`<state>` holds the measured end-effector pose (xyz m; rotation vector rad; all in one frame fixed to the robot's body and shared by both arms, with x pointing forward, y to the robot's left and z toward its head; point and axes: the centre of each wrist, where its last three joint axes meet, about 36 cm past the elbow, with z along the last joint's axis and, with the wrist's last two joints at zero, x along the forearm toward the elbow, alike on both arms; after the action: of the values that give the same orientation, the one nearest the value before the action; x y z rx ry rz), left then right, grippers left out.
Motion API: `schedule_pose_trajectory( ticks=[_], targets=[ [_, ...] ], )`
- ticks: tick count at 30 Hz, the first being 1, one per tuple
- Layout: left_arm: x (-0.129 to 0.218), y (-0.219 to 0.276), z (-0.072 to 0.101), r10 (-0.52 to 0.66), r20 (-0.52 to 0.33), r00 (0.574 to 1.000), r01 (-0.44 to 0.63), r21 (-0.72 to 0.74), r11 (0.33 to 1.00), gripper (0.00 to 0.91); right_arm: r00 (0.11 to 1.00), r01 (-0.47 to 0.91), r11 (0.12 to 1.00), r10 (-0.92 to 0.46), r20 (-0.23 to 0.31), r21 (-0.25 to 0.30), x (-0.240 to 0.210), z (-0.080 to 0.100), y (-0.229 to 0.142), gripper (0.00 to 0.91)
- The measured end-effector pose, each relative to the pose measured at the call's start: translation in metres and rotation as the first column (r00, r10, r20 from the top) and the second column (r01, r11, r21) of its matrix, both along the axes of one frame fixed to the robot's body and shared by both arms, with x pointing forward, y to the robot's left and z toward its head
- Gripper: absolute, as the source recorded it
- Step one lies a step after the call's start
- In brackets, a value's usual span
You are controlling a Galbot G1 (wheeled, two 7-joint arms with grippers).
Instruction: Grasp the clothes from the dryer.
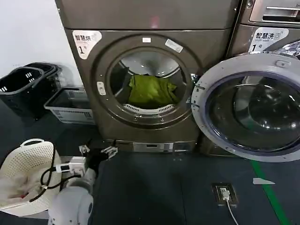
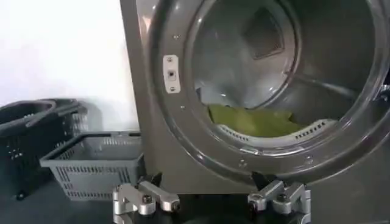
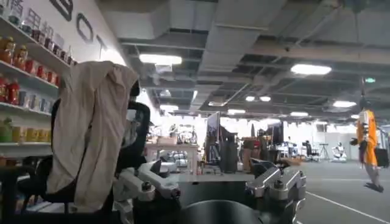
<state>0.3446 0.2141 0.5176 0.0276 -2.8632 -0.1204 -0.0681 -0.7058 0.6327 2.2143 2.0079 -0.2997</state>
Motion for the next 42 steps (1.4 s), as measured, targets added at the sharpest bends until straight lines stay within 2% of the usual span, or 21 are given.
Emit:
schedule_pose_trajectory(
  ticks=[16,26,42],
  targets=[
    [0.003,-0.007,-0.001,-0.010,0.000,1.000,0.010,-0.001,1.000,0.907,1.000,0.017,1.000,-0.017,-0.005,0.008,-0.009,-0.004,0.003,0.907],
    [0.004,-0.008,-0.001,-0.012,0.001,1.000,0.012,-0.002,1.000,0.907,0.999,0.050,0.999,-0.050,-0.009,-0.021,-0.011,-0.010,0.001,0.907],
    [0.003,-0.009,0.003,-0.019,0.013,1.000,0.019,0.002,1.000,0.907,0.996,0.063,0.995,-0.059,0.064,-0.071,-0.017,-0.013,0.002,0.907]
  ],
)
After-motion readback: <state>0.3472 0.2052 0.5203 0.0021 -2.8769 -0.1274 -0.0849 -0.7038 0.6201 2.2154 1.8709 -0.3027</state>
